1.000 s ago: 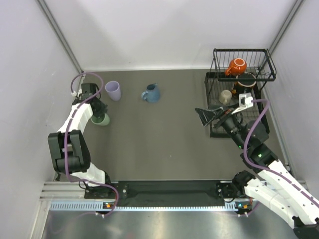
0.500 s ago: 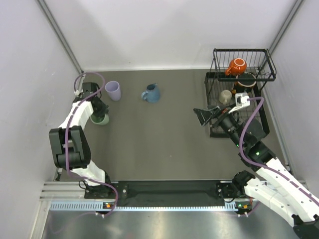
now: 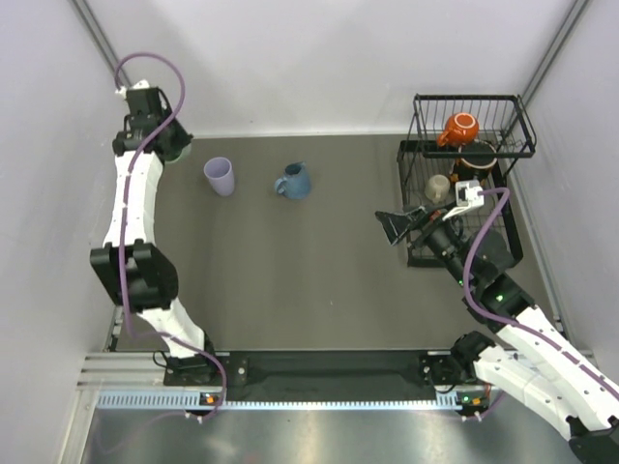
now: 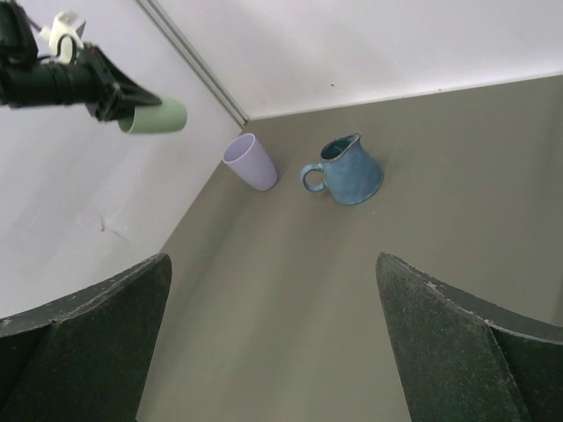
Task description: Unload the cups from the dish rack
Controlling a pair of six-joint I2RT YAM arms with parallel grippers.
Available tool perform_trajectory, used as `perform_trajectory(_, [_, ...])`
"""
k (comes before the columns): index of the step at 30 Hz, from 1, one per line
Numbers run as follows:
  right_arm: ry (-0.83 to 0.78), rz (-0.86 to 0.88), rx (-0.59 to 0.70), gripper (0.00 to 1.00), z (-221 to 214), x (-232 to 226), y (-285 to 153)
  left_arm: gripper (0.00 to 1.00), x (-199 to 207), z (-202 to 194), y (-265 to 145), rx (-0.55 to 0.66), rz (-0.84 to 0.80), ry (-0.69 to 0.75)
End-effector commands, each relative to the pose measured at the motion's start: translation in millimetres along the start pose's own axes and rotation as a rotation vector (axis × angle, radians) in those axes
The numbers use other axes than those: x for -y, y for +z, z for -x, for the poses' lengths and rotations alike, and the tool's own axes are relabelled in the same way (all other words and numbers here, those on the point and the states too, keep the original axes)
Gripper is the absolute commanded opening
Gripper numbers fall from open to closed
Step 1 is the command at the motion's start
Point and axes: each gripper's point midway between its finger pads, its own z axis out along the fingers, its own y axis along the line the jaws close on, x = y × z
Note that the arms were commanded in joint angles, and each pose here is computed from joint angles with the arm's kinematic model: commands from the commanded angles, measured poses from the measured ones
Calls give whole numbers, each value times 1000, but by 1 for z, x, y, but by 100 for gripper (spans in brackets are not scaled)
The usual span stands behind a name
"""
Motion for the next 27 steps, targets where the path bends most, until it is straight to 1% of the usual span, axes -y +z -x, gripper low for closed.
perform_trajectory(1, [-15, 22, 53, 100, 23, -13, -3, 0, 6, -20, 22, -149, -25, 102])
perform_trajectory(2, [-18, 22, 56, 100, 25, -14, -4, 0, 8, -26, 33, -178, -31, 109])
perform_trajectory(3, [-20, 19, 55, 100, 24, -13, -4, 0, 15, -17, 33, -157, -44, 116])
perform_trajectory(5, [-22, 17, 61, 100, 27, -14, -3, 0, 20, -21, 41, -171, -45, 137])
perform_trajectory(7, [-21, 15, 59, 100, 26, -13, -2, 0, 27, -20, 42, -170, -55, 154])
perform_trajectory(12, [-15, 16, 40, 100, 21, -13, 0, 0, 37, -36, 49, -208, -86, 180])
perform_trajectory(15, [-20, 5, 36, 100, 18, -9, 1, 0, 36, -37, 51, -192, -59, 207])
perform_trajectory(19, [-23, 0, 37, 100, 17, -8, 0, 0, 47, -43, 54, -191, -82, 229])
perform_trajectory(22, [-27, -7, 38, 100, 17, -6, 1, 5, 53, -48, 57, -210, -111, 231])
perform_trajectory(23, [-27, -6, 36, 100, 17, -6, 1, 9, 53, -53, 61, -220, -109, 233])
perform_trajectory(25, [-32, -8, 38, 100, 18, -6, 1, 12, 50, -58, 66, -238, -101, 235])
perform_trajectory(27, [-37, -16, 41, 100, 18, -4, -1, 19, 47, -61, 69, -245, -86, 237])
